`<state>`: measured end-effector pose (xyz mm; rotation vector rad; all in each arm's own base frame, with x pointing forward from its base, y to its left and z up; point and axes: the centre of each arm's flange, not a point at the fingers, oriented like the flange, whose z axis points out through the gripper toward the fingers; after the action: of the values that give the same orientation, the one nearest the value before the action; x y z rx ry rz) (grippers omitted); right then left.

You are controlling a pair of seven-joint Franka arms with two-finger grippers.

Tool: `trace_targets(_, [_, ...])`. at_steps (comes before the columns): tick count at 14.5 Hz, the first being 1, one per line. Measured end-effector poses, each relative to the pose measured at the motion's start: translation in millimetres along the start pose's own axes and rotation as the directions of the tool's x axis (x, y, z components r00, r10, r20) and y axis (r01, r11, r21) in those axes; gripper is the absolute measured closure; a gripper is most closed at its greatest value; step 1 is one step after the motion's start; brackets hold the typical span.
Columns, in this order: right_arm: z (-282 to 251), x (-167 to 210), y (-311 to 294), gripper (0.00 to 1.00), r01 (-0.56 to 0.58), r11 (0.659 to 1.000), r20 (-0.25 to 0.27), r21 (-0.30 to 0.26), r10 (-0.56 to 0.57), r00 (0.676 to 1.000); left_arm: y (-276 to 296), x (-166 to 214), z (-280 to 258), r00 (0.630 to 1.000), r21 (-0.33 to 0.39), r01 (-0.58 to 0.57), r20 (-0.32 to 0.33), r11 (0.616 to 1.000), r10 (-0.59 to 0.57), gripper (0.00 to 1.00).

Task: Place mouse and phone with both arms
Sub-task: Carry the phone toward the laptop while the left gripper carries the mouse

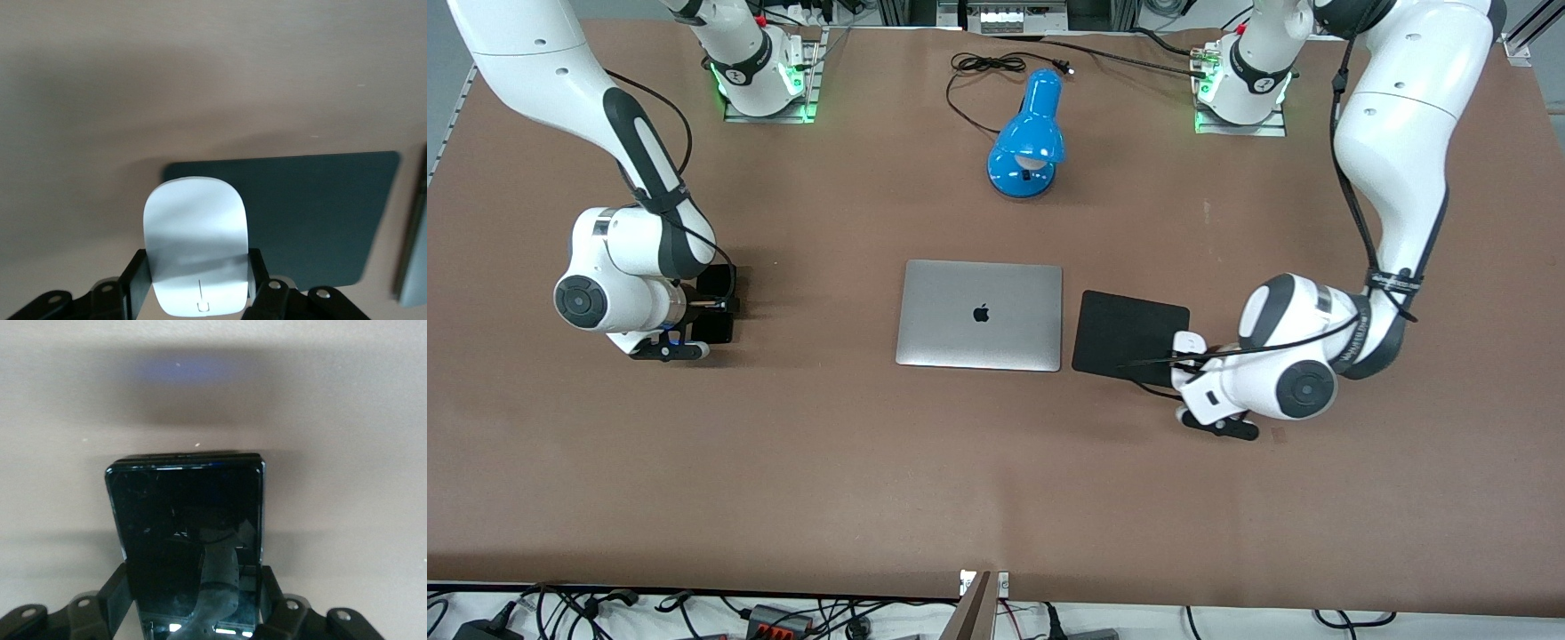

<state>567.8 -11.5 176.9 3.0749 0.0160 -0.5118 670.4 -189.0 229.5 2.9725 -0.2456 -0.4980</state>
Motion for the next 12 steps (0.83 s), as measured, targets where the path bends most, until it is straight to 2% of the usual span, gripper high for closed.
trace_targets(4, [-55,13,-27,0.21,0.049,0.999,0.005,0.007,-0.049,0.999,52,-7,13,1.0,0.015,0.016,0.02,1.0,-0.016,0.37])
trace_targets(7, [-90,20,-71,0.21,0.101,0.995,-0.033,0.017,-0.101,0.994,77,-10,29,0.999,0.027,0.019,0.039,0.999,-0.02,0.37])
trace_targets(10, [-100,21,-124,0.21,0.087,0.996,-0.054,0.038,-0.085,0.995,77,-8,40,0.999,0.025,0.022,0.043,0.999,-0.023,0.37])
trace_targets(12, [-98,24,-167,0.21,0.038,0.998,-0.055,0.055,-0.035,0.998,74,-6,47,0.999,0.024,0.028,0.046,0.999,-0.029,0.37])
